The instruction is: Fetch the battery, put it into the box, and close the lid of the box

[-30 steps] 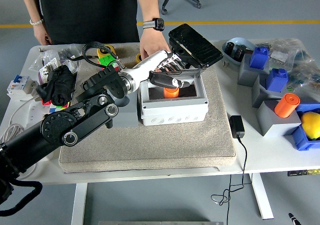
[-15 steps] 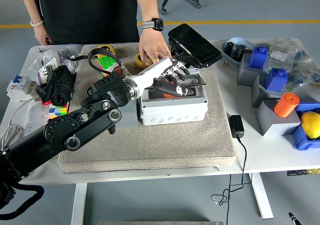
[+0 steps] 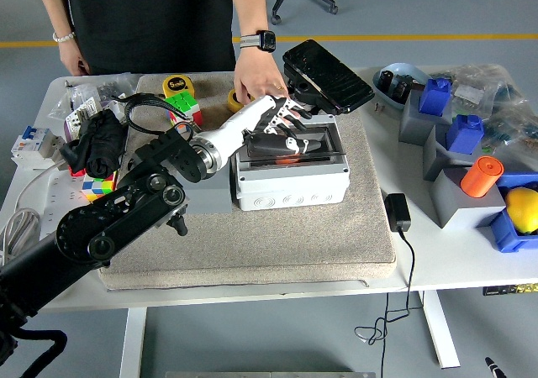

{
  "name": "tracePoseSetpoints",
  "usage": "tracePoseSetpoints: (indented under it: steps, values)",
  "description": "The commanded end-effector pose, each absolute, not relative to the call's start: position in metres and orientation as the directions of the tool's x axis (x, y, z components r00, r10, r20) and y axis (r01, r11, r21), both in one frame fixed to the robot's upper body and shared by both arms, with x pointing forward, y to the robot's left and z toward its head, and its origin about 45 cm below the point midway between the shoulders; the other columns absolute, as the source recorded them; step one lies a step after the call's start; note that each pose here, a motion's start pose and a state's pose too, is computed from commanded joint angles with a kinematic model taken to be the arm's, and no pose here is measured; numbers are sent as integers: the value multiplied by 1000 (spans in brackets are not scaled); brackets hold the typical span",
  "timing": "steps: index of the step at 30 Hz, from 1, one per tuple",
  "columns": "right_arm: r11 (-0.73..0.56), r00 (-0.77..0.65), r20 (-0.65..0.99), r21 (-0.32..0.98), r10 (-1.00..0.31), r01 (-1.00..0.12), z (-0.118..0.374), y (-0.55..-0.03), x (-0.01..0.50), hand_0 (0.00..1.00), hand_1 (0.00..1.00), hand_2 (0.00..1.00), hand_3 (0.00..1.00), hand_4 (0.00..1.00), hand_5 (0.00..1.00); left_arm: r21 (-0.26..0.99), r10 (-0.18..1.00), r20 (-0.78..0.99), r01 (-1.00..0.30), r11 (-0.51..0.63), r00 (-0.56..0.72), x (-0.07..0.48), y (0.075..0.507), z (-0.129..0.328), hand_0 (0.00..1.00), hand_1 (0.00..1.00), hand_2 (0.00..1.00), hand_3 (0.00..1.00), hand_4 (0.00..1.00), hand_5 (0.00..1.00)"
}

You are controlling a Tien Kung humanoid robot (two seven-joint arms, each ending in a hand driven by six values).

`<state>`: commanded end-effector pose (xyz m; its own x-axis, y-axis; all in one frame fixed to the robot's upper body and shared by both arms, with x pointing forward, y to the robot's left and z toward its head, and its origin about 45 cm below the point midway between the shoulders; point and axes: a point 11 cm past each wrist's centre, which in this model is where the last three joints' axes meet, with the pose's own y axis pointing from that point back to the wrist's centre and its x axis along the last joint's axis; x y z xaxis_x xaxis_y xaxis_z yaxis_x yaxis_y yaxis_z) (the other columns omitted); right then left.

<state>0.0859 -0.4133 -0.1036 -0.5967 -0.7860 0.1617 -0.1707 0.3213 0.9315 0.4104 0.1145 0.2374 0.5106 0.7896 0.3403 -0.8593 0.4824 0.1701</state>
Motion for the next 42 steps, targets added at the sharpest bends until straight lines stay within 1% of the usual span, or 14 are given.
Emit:
tracePoseSetpoints:
  steps: [4,5,10,12,19,23,24,29,30,35,36,41,42]
  values:
    - [320,-598,160,932,-785,-171,-104,-413,86,724,664,654,596,998,604,120,879,148,-891,439,453,413,137,241,365,544,587,608,928,319]
    - [319,-598,159,932,-785,-171,-104,-413,86,724,664,653,596,998,604,120,896,100,-899,421,433,414,144,240,372,542,569,588,927,314]
    - [315,-598,157,934,-786,-168,-104,-412,86,724,664,653,596,998,604,147,943,-34,-931,333,332,417,181,227,372,542,569,588,927,314]
    - [313,-597,157,935,-786,-166,-104,-413,85,724,664,653,597,998,604,151,953,-51,-941,303,299,417,194,223,364,526,558,578,926,311]
    - [303,-598,158,941,-786,-149,-105,-413,80,726,664,653,596,998,605,154,978,-78,-967,204,193,415,240,217,361,522,552,571,924,307]
    - [299,-600,157,943,-785,-144,-105,-414,79,726,664,653,596,998,605,155,985,-81,-974,165,154,413,261,215,361,522,552,571,924,307]
    - [299,-600,157,943,-785,-145,-105,-414,79,726,664,653,595,998,605,151,986,-84,-976,156,145,412,266,215,385,539,554,570,921,296]
    - [300,-599,155,942,-785,-150,-105,-414,83,726,664,653,595,998,605,129,990,-98,-985,118,105,409,289,217,385,539,554,570,921,296]
    - [300,-599,154,942,-786,-151,-105,-414,83,727,665,653,596,998,606,124,990,-102,-986,111,98,409,293,217,525,580,561,570,920,289]
    - [298,-596,153,942,-788,-152,-105,-413,84,727,665,653,596,998,606,108,991,-111,-991,83,71,407,308,221,525,580,561,570,920,289]
    - [297,-595,153,943,-789,-152,-105,-412,84,727,666,654,598,998,608,107,992,-112,-991,78,66,406,311,221,487,562,560,568,923,286]
    - [297,-593,153,943,-790,-152,-105,-412,84,727,666,654,598,998,608,104,992,-117,-993,50,37,404,323,222,487,562,560,568,923,286]
    - [297,-593,153,943,-790,-152,-105,-412,85,726,666,654,597,998,608,103,992,-121,-994,43,30,404,325,222,471,559,559,568,924,286]
